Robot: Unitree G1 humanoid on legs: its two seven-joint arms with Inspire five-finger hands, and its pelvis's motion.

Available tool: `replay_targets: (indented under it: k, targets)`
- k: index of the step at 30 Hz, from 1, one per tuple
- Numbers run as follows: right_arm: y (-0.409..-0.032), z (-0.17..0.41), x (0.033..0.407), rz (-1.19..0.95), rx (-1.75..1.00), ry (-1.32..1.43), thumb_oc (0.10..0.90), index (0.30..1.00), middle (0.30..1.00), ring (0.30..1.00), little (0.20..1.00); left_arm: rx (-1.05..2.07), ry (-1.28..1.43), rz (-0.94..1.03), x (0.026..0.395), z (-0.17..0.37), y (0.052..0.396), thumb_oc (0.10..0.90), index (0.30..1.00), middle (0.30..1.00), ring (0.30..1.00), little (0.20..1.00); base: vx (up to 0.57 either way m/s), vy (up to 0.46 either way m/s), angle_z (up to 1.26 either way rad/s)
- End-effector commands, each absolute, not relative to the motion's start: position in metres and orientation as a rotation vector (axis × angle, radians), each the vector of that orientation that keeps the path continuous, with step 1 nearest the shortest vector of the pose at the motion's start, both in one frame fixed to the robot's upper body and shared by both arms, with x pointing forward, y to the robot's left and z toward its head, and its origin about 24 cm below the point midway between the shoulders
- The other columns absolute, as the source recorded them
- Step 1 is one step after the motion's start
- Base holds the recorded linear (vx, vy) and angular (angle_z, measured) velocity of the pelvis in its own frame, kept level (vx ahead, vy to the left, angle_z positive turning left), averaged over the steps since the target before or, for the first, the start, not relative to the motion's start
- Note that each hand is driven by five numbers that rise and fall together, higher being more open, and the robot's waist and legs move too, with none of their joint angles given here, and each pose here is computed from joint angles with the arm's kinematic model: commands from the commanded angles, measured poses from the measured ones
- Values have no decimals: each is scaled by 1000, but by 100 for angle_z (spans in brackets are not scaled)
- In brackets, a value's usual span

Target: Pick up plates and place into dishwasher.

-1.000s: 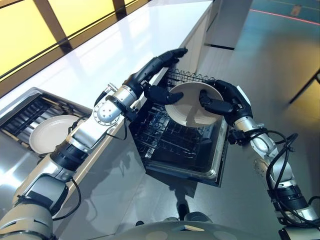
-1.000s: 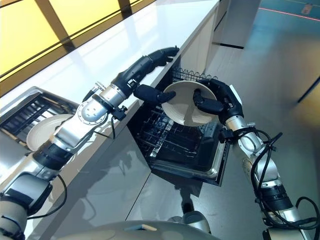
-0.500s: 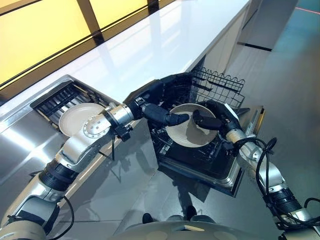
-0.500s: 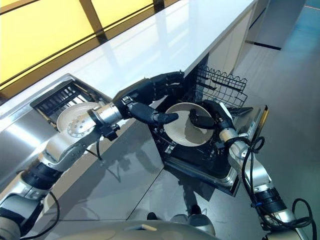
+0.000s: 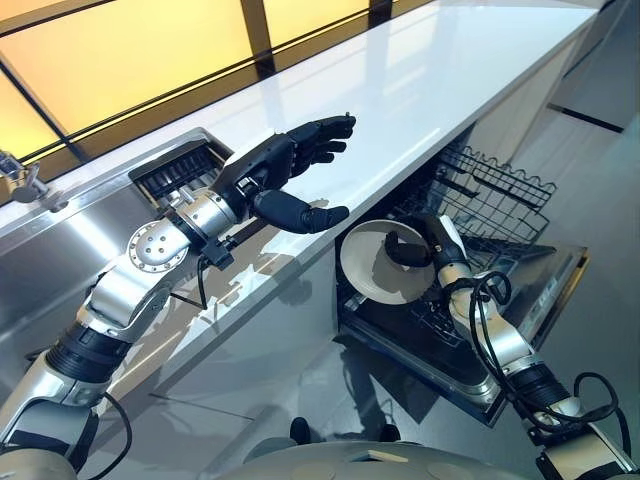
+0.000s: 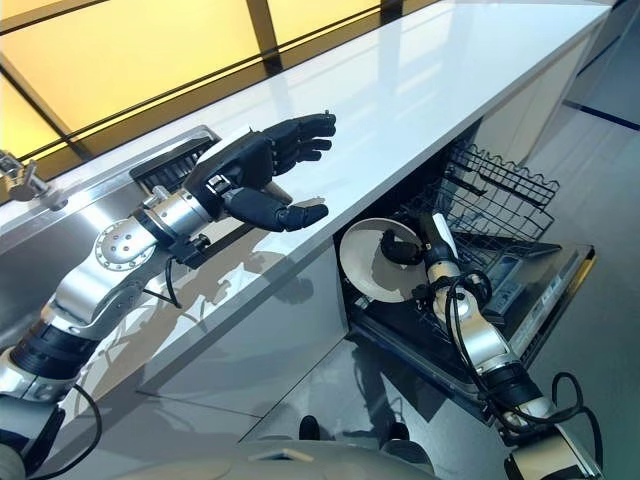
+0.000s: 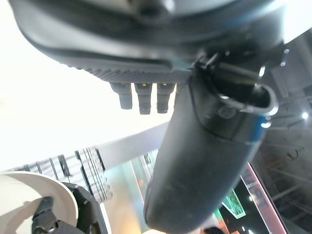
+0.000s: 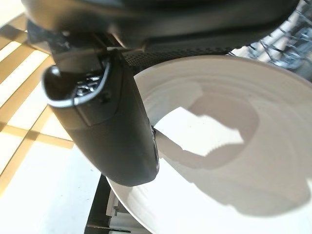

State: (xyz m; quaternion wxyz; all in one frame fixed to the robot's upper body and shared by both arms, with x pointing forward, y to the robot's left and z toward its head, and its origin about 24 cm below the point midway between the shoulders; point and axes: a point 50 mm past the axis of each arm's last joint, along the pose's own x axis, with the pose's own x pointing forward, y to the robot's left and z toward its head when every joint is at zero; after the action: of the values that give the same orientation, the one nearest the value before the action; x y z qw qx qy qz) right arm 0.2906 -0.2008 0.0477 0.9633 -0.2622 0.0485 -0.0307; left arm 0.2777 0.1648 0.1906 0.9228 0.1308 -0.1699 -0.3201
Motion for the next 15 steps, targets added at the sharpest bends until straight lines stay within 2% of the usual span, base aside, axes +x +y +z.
replay_targets:
  k: [1, 15]
  targets:
    - [-226, 138, 321, -307, -625, -293, 100, 300, 300, 300, 200, 293, -616, -582, 270, 238, 177, 800, 900, 900, 900, 900, 8, -4, 6]
    - [-262, 168, 313, -474, -670, -399, 100, 300, 300, 300, 200, 279, -544, -538, 275, 224, 196, 800, 900, 900, 900, 900, 5, 2, 4]
